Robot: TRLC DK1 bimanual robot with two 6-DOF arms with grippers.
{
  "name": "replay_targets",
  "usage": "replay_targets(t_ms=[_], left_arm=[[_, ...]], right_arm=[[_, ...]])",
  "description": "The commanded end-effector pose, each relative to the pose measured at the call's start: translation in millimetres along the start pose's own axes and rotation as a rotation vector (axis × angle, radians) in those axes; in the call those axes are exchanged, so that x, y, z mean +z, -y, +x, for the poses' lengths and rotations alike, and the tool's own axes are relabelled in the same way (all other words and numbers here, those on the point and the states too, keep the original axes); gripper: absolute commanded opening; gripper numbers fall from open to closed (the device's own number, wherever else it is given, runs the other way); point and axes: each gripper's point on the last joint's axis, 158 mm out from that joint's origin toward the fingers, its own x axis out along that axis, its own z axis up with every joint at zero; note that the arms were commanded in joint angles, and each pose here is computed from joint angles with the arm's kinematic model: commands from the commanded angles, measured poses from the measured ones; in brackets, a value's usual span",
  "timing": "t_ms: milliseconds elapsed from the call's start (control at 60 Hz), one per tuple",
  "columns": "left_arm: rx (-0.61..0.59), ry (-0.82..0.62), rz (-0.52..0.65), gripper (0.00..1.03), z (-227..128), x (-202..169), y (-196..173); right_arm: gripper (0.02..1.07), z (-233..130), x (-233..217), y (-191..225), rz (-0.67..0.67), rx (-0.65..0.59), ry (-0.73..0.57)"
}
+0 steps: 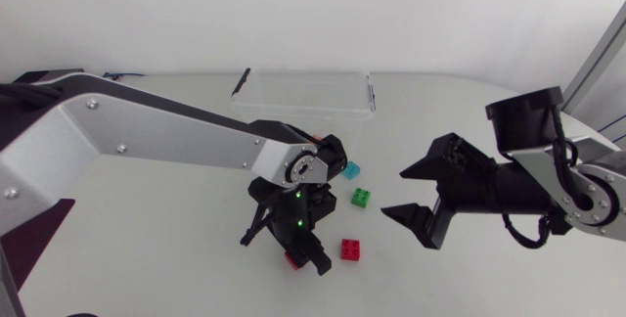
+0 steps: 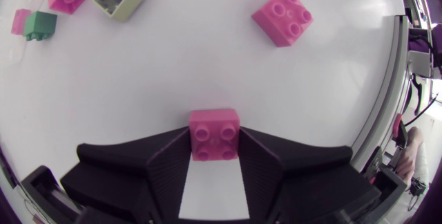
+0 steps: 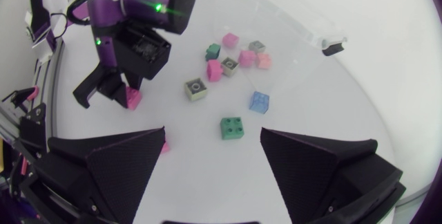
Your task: Pick up the duplo bricks and place them in the container
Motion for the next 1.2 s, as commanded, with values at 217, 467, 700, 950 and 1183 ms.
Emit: replay_targets(t_ms=[217,467,700,950,1183], left_arm=[[0.010,0.067,0.006,0.23,-29,1,3],[0.076,0.392,0.072,0.23,-127,37,-21],[0.155,0.719,0.088,0.24,-200,69,-52],[0.152,0.907,0.044,0.24,-216,95,-98],[0.172,0.974,0.016,0.25,-218,110,-125]], right_arm=[[1.02,21,-46,-73,-0.147,0.226,-0.123],[1.02,52,-59,-79,-0.199,0.307,-0.208],[1.00,70,-53,-74,-0.231,0.330,-0.232],[0.99,93,-52,-77,-0.266,0.366,-0.274],[0.84,101,-55,-82,-0.329,0.415,-0.367]])
